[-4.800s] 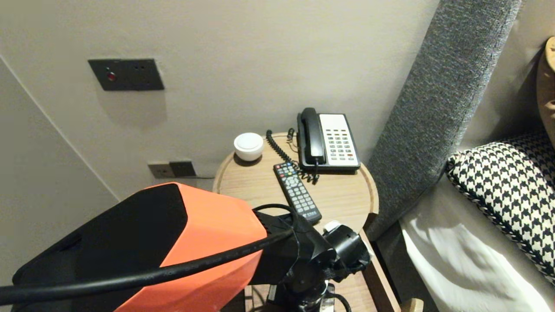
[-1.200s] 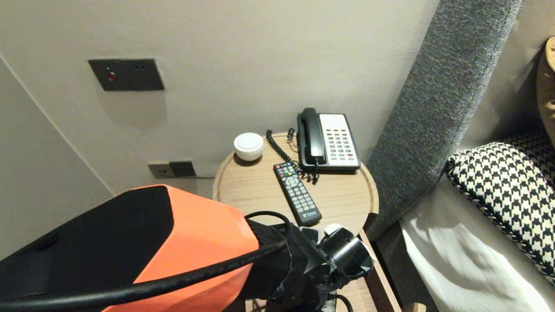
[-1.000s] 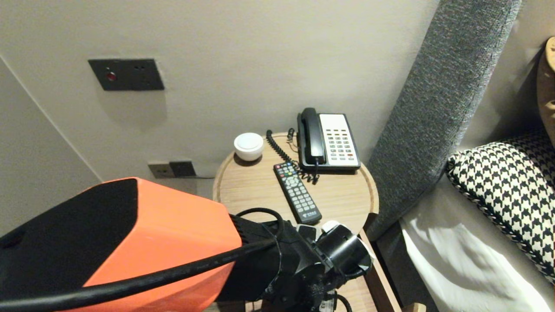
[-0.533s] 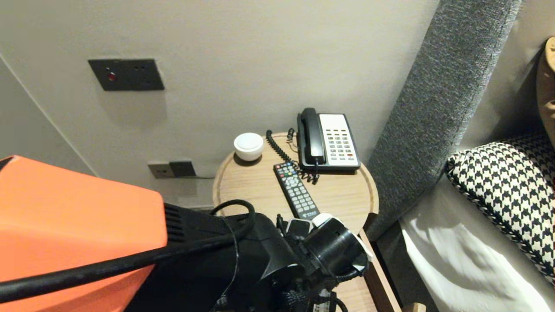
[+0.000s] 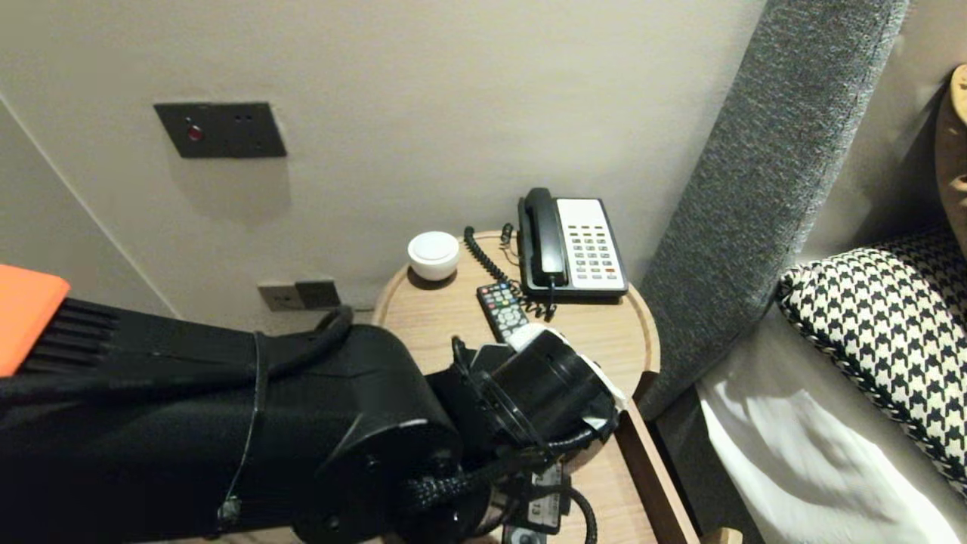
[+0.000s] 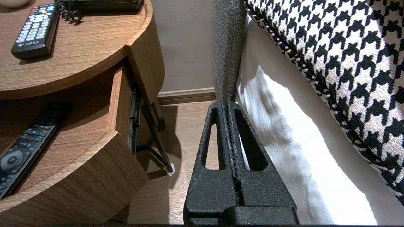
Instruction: Put the remote controls on the table in the drawer one by one
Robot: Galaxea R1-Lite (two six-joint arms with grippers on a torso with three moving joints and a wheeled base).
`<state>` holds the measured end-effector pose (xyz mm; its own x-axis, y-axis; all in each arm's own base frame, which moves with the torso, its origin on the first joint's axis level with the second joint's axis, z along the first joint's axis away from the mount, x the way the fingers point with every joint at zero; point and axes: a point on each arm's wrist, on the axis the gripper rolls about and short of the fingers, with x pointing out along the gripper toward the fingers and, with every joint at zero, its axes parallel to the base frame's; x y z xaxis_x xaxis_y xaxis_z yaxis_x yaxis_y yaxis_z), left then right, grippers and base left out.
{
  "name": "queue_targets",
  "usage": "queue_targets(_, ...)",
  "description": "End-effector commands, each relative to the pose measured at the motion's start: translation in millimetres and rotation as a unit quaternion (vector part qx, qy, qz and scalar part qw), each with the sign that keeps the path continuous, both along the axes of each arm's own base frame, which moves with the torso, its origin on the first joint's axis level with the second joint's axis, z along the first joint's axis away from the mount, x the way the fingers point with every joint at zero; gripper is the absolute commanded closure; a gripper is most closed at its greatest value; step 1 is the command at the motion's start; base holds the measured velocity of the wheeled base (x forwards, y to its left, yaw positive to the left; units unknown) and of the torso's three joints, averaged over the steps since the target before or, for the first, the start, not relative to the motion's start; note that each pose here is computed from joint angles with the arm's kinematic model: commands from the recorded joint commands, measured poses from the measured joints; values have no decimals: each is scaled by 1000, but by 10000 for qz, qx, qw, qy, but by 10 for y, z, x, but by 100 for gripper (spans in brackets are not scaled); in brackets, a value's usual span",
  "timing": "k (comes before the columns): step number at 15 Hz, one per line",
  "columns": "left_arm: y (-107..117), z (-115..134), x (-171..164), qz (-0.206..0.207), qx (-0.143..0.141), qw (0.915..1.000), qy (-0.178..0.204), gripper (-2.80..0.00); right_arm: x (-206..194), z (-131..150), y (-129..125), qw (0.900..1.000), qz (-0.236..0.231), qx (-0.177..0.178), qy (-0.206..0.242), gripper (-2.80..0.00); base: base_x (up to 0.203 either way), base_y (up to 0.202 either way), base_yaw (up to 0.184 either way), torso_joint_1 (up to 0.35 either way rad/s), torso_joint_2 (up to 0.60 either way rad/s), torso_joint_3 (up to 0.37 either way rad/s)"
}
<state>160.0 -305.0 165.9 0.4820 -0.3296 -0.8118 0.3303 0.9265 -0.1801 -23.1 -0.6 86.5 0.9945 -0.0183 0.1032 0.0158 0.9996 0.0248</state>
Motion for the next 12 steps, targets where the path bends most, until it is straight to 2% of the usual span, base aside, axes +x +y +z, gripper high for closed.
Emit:
queue_targets(1,48,113,143,195,-153,9996,-123,0,32,-111,0,9998,-1,-6,195,0,0,0,0,0,0,0)
queue_targets(8,-95,616,554,494,-769,9940,-595,0,32,-111,0,9998,0,1,195,0,0,0,0,0,0,0)
queue_targets(12,-236,504,774,766,-512,9930,-739,0,32,-111,0,9998,-1,-1,195,0,0,0,0,0,0,0)
